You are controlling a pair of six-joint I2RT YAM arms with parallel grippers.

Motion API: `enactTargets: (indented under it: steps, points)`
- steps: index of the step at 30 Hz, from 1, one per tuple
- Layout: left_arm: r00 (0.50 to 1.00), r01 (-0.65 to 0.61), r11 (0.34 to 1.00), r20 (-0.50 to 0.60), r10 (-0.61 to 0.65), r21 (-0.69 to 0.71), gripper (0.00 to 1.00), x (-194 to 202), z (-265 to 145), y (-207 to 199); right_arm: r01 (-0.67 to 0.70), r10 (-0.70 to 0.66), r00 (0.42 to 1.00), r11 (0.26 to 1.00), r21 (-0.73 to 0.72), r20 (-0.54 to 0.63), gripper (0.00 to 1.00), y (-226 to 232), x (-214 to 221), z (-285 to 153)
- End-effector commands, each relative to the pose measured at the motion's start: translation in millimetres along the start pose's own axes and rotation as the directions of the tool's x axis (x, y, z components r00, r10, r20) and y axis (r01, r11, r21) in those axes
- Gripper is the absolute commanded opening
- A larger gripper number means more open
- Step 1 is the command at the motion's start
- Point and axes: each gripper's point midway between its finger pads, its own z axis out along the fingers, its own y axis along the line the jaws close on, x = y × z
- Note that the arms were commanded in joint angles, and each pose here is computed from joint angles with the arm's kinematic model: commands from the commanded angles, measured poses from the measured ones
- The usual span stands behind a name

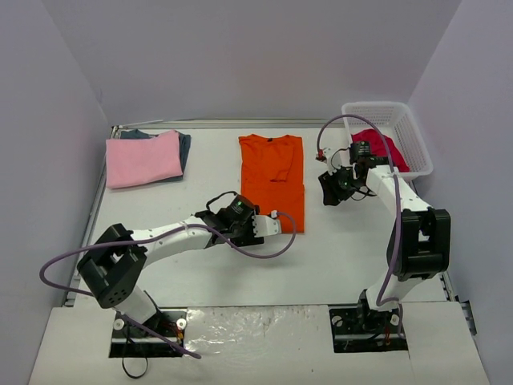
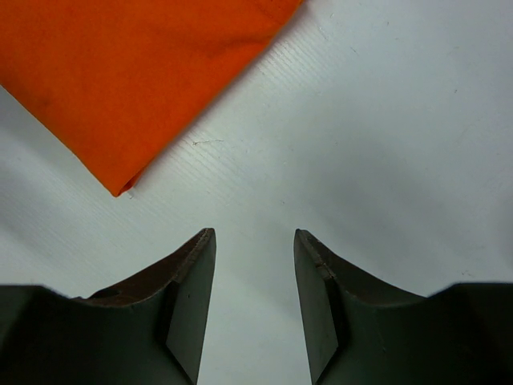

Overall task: Fold and stack the t-shirts
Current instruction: Grab one side of the 2/3 rectangular tshirt with both arms

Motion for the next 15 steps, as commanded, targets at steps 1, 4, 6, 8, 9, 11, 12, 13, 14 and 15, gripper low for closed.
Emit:
enactTargets:
  steps: [1,4,6,8,9,11,12,13,14,15]
  points:
    - [0.999,-0.011,1.000,0.035,0.012,-0.022,0.58,-9,7,4,-0.014,0.014,1.000,1.000,-0.011,-0.012,0.40,3,2,-1]
    - [1.000,-0.014,0.999,0.015,0.014,-0.029,0.58,-3,15,3,-0.014,0.014,1.000,1.000,-0.018,-0.016,0.40,4,3,-2]
    - [1.000,-0.017,0.999,0.006,0.017,-0.042,0.57,-2,18,6,-0.011,0.010,1.000,1.000,-0.022,-0.015,0.40,5,3,-2]
    - [1.000,-0.026,0.999,-0.011,0.026,-0.045,0.57,2,23,6,-0.012,0.011,1.000,1.000,-0.022,-0.018,0.39,5,4,-2]
    - [0.999,-0.030,0.998,-0.023,0.029,-0.054,0.57,4,25,8,-0.006,0.006,1.000,1.000,-0.023,-0.015,0.38,6,3,-3]
    - [0.999,-0.030,0.998,-0.037,0.027,-0.061,0.56,8,32,9,-0.007,0.006,1.000,0.999,-0.034,-0.013,0.37,8,3,-3]
    - [0.998,-0.028,0.996,-0.059,0.023,-0.079,0.56,12,33,12,-0.005,0.005,1.000,0.999,-0.036,-0.012,0.37,8,3,-4]
    - [0.998,-0.026,0.996,-0.061,0.020,-0.084,0.55,11,34,15,-0.005,0.004,1.000,0.999,-0.037,-0.014,0.36,8,3,-4]
    - [0.998,-0.022,0.996,-0.060,0.017,-0.086,0.54,10,34,15,-0.003,0.003,1.000,0.999,-0.038,-0.013,0.36,8,3,-4]
    - [0.998,-0.021,0.996,-0.058,0.016,-0.084,0.53,9,35,15,0.001,-0.001,1.000,0.999,-0.038,-0.011,0.36,9,2,-5]
